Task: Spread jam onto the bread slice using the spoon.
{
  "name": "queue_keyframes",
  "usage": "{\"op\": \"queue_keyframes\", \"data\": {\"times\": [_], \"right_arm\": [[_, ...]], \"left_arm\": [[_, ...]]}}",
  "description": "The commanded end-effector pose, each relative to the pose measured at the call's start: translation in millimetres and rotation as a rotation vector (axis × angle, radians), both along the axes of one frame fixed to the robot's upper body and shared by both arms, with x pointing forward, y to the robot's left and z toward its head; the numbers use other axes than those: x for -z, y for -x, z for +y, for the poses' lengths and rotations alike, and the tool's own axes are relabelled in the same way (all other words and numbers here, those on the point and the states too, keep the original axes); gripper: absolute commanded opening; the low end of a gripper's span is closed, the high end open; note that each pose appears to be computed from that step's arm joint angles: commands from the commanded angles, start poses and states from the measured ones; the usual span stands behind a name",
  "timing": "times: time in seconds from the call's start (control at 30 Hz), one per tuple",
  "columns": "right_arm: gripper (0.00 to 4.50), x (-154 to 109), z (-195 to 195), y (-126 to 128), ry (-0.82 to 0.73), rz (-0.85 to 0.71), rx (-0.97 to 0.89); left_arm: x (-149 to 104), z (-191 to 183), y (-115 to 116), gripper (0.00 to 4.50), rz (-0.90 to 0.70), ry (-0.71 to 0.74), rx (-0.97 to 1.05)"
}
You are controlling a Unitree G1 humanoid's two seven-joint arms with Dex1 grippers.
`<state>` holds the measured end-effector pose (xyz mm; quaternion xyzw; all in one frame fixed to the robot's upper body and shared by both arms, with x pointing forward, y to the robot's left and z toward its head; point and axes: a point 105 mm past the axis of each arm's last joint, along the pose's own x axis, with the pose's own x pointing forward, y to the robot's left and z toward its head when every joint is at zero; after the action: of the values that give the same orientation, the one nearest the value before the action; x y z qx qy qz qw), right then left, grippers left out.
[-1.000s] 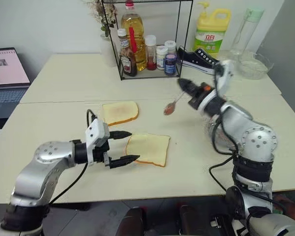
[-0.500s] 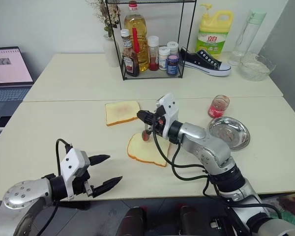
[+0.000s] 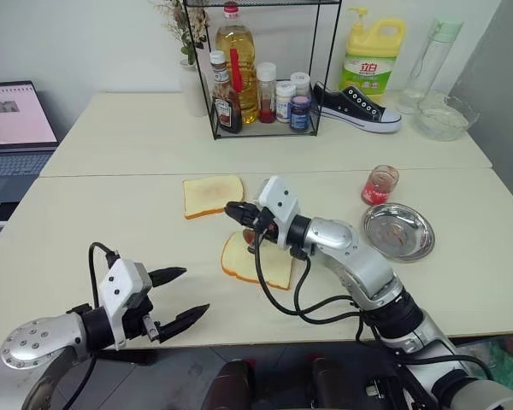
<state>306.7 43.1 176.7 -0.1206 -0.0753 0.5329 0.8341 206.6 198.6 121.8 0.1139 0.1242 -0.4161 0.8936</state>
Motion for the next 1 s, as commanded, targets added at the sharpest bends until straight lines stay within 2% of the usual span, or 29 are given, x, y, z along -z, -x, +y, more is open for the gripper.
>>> {"op": "queue_keyframes", "data": {"times": [0.03,0.43,0.9,1.0], "right_arm": [[0.02,-18.3,3.7,10.5,-0.03,-0.091,-0.043],[0.02,-21.0,5.2,13.0,-0.022,-0.118,-0.062],[0.02,-13.7,10.9,11.9,-0.054,-0.039,-0.068],[0.02,-12.9,10.4,13.2,-0.079,0.018,-0.07]], "left_arm": [[-8.0,-4.2,-0.6,4.5,-0.039,-0.004,0.017],[-9.8,-5.9,-2.5,4.5,-0.043,0.001,0.023],[-11.7,-5.3,-6.4,4.5,-0.051,-0.003,0.029],[-12.1,-5.1,-7.6,4.5,-0.053,-0.005,0.03]]}}
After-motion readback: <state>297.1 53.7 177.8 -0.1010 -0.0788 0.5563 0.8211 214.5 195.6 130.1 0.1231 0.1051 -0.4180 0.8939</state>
